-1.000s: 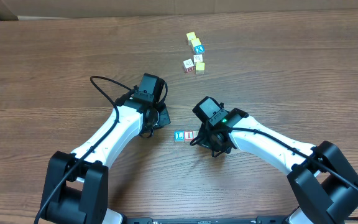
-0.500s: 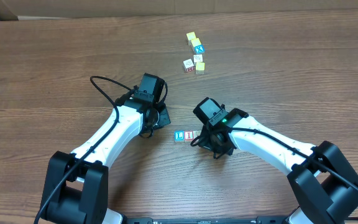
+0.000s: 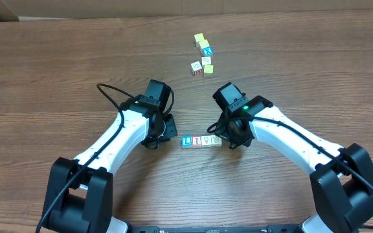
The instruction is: Flip 4 blocks
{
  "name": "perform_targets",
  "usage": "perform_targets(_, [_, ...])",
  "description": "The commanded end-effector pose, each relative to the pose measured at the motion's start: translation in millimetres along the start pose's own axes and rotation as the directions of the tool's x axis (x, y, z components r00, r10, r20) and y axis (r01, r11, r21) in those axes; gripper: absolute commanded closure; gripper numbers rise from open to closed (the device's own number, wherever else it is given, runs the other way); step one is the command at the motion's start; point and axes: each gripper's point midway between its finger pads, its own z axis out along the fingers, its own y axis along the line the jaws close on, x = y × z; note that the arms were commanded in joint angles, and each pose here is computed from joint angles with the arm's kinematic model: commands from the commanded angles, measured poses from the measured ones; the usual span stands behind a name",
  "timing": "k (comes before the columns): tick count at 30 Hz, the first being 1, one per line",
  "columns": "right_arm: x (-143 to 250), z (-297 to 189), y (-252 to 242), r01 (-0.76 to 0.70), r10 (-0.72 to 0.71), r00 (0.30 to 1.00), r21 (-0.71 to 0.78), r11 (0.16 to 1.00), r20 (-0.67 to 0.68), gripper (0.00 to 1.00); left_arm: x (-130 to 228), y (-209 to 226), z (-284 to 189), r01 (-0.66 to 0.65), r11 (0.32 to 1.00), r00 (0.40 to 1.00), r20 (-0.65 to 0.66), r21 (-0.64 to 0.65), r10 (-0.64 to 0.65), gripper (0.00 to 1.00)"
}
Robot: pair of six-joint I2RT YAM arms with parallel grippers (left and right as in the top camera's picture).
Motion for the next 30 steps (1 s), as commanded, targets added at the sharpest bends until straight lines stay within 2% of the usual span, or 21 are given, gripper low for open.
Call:
perform_targets(1, [-7, -4, 3, 0.009, -0.008, 0.999, -0.007, 1.000, 0.045, 0.96, 3, -13, -1, -0.046, 0.998, 0.999, -0.012, 0.033, 0.047, 0.96])
perform_targets(8, [-5, 14, -6, 0.002, -0.002, 0.999, 0.007, 1.000, 0.048, 0.96, 11, -23, 7, -0.077, 0.997, 0.997, -0.019, 0.019, 0.078, 0.96])
perform_targets(19, [-2, 18, -4, 0.004, -0.004, 1.000, 0.001, 1.000, 0.029, 0.96, 22, -21, 35, -0.074, 0.997, 0.991, -0.107, 0.004, 0.074, 0.96])
perform_targets(30, [3, 19, 3, 0.036, -0.036, 0.998, -0.001, 0.999, 0.050, 0.96, 19, -23, 35, -0.101, 0.995, 0.990, -0.093, 0.015, 0.102, 0.96])
